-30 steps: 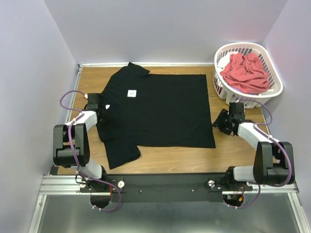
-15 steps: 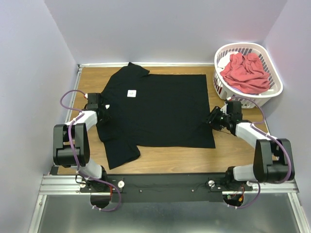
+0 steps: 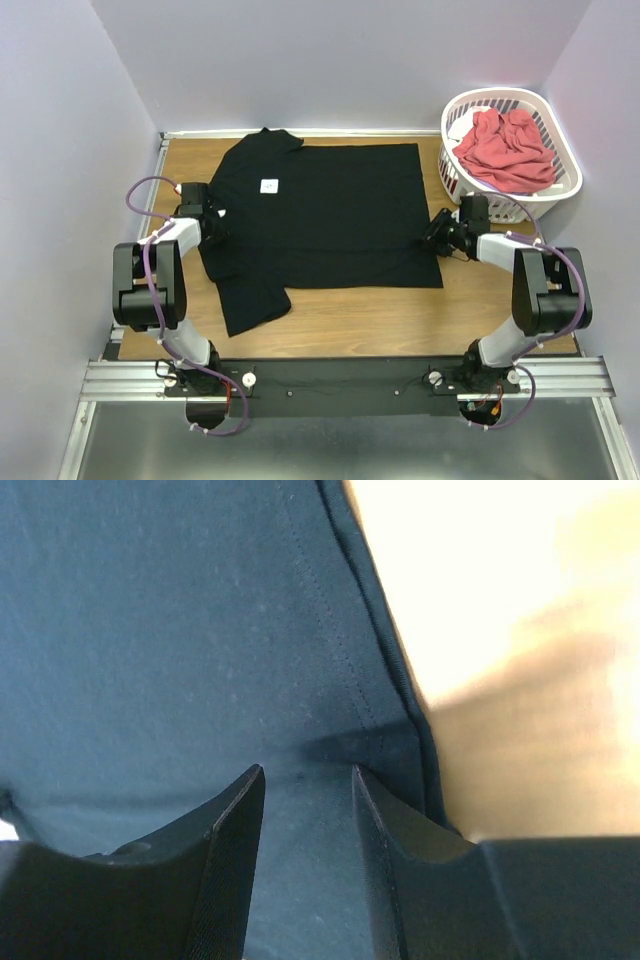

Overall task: Fold and stack the t-shirts
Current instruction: Flatten the tshirt out, then fold the tshirt

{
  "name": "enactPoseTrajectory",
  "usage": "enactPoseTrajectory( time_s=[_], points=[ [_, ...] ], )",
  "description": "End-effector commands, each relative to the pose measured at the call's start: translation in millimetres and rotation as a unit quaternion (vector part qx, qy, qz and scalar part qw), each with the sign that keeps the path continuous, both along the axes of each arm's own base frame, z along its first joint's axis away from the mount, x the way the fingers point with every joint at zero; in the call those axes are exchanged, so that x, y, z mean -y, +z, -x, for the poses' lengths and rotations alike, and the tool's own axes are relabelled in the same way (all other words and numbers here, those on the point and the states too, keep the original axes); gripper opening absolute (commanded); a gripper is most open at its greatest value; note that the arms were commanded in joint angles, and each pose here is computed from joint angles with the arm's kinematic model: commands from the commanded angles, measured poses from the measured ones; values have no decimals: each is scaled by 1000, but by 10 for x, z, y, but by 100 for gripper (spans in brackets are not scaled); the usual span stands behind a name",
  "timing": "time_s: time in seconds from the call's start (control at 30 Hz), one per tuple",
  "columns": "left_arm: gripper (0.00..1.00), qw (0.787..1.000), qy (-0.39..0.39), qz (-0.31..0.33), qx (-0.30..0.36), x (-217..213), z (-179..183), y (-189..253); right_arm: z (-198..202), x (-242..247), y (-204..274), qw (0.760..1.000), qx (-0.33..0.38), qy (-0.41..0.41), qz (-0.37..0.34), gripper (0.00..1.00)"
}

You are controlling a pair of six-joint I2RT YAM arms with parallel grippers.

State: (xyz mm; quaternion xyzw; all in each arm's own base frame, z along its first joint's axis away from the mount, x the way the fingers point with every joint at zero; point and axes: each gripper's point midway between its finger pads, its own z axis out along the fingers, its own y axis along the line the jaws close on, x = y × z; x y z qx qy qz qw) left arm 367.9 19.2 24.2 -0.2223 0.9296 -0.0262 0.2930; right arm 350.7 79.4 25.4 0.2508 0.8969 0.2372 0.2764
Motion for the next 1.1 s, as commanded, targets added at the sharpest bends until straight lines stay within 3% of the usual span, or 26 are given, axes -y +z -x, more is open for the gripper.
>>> enactPoseTrajectory(
  time_s=[0.0, 0.13, 0.27, 0.5, 0.6, 0.73, 1.07],
  points=[
    [46, 999, -10, 7, -52, 1, 132, -285, -58, 307, -311, 996, -36, -40, 69, 49],
    [47, 999, -15, 12, -38, 20, 9, -202, -202, 308, -229, 997, -19, -29, 75, 51],
    [52, 999, -26, 31, 10, 114, -78, 201, -268, 187, 102, 998, 24, 12, 58, 56],
    [54, 998, 36, -15, 55, -91, 305, 712, 137, 185, 489, 996, 16, 43, 80, 62],
    [54, 997, 59, -20, 39, -125, 571, 622, 303, 193, 547, 994, 10, 49, 95, 62],
    [47, 998, 58, 7, -8, -19, 746, 363, 521, 73, 507, 992, -3, 75, 98, 62],
    [47, 996, 67, 1, -59, -43, 845, 77, 681, 13, 433, 991, -13, 97, 93, 63]
  ],
)
